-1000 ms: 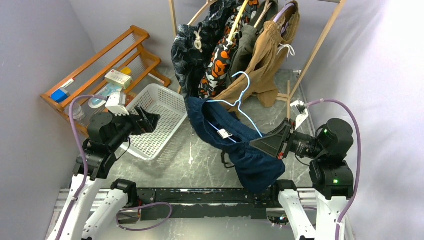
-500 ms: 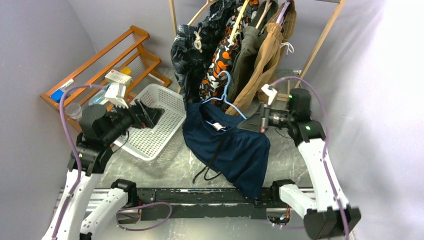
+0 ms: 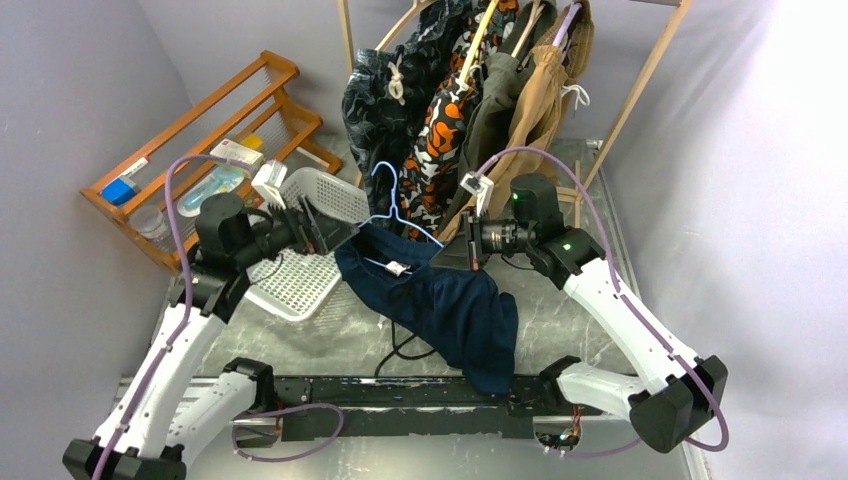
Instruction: Remove the shorts from the hanger
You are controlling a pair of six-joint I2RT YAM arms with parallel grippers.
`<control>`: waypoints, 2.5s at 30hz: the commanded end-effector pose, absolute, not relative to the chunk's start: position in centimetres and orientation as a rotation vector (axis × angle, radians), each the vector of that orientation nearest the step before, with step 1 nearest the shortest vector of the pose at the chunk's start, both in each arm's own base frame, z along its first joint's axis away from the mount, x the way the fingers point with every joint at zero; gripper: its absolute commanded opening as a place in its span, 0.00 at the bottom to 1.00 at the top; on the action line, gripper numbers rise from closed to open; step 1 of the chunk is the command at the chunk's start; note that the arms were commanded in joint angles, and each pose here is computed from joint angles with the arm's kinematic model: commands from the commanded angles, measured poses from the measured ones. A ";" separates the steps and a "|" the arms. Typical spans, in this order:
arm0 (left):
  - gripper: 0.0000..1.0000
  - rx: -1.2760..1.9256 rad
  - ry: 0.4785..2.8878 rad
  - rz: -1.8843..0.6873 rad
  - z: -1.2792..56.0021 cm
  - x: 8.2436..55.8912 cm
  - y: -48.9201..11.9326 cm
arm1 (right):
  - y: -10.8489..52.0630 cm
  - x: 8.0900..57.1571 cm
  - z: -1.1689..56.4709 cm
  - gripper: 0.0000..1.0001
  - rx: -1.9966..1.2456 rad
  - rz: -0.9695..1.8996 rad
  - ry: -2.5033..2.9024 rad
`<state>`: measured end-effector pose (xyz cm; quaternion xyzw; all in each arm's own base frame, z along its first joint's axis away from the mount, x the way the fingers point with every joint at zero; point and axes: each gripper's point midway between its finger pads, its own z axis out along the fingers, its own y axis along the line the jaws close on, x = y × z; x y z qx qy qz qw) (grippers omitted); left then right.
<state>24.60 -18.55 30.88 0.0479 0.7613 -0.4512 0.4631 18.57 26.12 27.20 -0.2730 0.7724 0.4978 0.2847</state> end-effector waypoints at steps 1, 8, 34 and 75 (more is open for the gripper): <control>0.98 0.290 1.725 -1.230 33.7 21.5 -19.8 | 26.7 19.3 28.3 0.00 -0.678 1.340 2.022; 0.92 0.329 1.689 -1.237 34.4 23.6 -21.1 | 27.2 17.4 26.4 0.00 -0.643 1.431 2.032; 0.44 0.530 1.871 -1.156 30.6 27.6 -29.2 | 26.6 17.0 26.8 0.00 -0.676 1.358 2.046; 0.07 0.357 1.878 -0.337 35.8 27.8 -27.6 | 20.1 20.7 31.1 0.54 -0.357 0.772 2.281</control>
